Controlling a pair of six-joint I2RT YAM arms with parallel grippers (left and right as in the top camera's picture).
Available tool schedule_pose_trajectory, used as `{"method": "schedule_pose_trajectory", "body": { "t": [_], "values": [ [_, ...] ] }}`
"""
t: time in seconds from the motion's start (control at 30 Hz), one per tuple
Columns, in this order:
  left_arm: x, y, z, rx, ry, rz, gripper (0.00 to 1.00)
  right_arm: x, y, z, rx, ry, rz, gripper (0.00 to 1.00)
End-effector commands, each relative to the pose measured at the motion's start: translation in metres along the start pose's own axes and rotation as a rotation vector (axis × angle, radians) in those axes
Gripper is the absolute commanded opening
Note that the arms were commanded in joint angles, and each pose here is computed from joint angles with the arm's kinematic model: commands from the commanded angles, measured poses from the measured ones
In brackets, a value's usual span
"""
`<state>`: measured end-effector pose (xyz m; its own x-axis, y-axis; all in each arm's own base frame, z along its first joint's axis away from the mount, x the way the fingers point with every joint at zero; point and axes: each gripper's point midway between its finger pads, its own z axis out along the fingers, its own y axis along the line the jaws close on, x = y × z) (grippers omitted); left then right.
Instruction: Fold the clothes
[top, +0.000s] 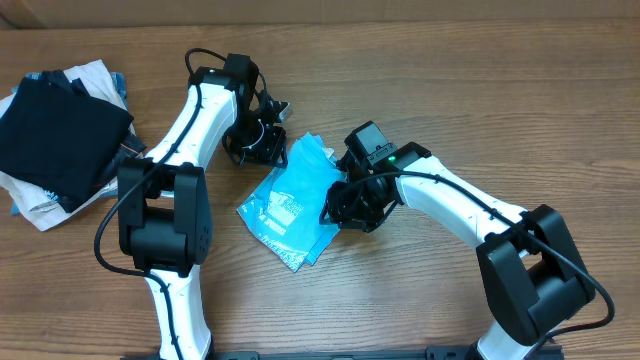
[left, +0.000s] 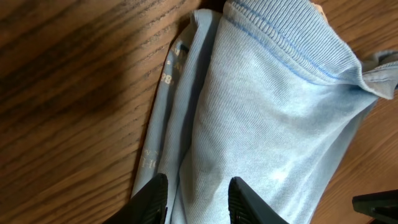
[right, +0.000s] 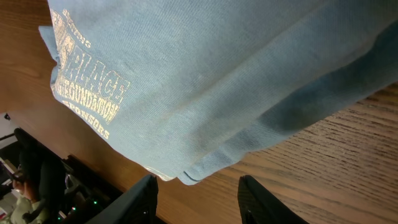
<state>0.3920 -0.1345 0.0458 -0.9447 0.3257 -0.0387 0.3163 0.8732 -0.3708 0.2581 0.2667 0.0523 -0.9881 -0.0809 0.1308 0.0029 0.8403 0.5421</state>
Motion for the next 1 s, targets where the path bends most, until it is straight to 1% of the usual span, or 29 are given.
{"method": "schedule_pose_trajectory", "body": {
  "t": [0.0, 0.13, 0.27, 0.5, 0.73, 0.8, 0.87, 0.97],
  "values": [
    [0.005, 0.003, 0.000, -0.006, 0.008, 0.019, 0.35, 0.001, 0.002, 0.000, -0.015, 0.005, 0.007, 0.45],
    [0.012, 0.004, 0.009, 0.004, 0.025, 0.011, 0.35, 0.001, -0.002, 0.008, -0.012, 0.025, 0.024, 0.45],
    [0.014, 0.003, 0.012, 0.014, 0.029, 0.009, 0.35, -0.002, 0.000, 0.009, -0.020, 0.013, 0.020, 0.41],
    [0.018, 0.003, 0.017, 0.020, 0.038, 0.007, 0.34, -0.004, 0.000, 0.014, -0.023, 0.011, 0.029, 0.40],
    [0.024, 0.001, 0.028, 0.055, 0.043, 0.001, 0.33, -0.001, -0.003, 0.034, -0.033, 0.064, 0.061, 0.39],
    [0.024, 0.001, 0.028, 0.055, 0.043, 0.001, 0.30, 0.000, -0.003, 0.036, -0.035, 0.071, 0.064, 0.34],
    [0.024, 0.001, 0.028, 0.055, 0.042, 0.002, 0.28, -0.001, -0.003, 0.036, -0.036, 0.070, 0.063, 0.25],
    [0.025, 0.001, 0.028, 0.055, 0.046, 0.000, 0.19, -0.001, -0.003, 0.036, -0.036, 0.070, 0.066, 0.15]
  ]
}}
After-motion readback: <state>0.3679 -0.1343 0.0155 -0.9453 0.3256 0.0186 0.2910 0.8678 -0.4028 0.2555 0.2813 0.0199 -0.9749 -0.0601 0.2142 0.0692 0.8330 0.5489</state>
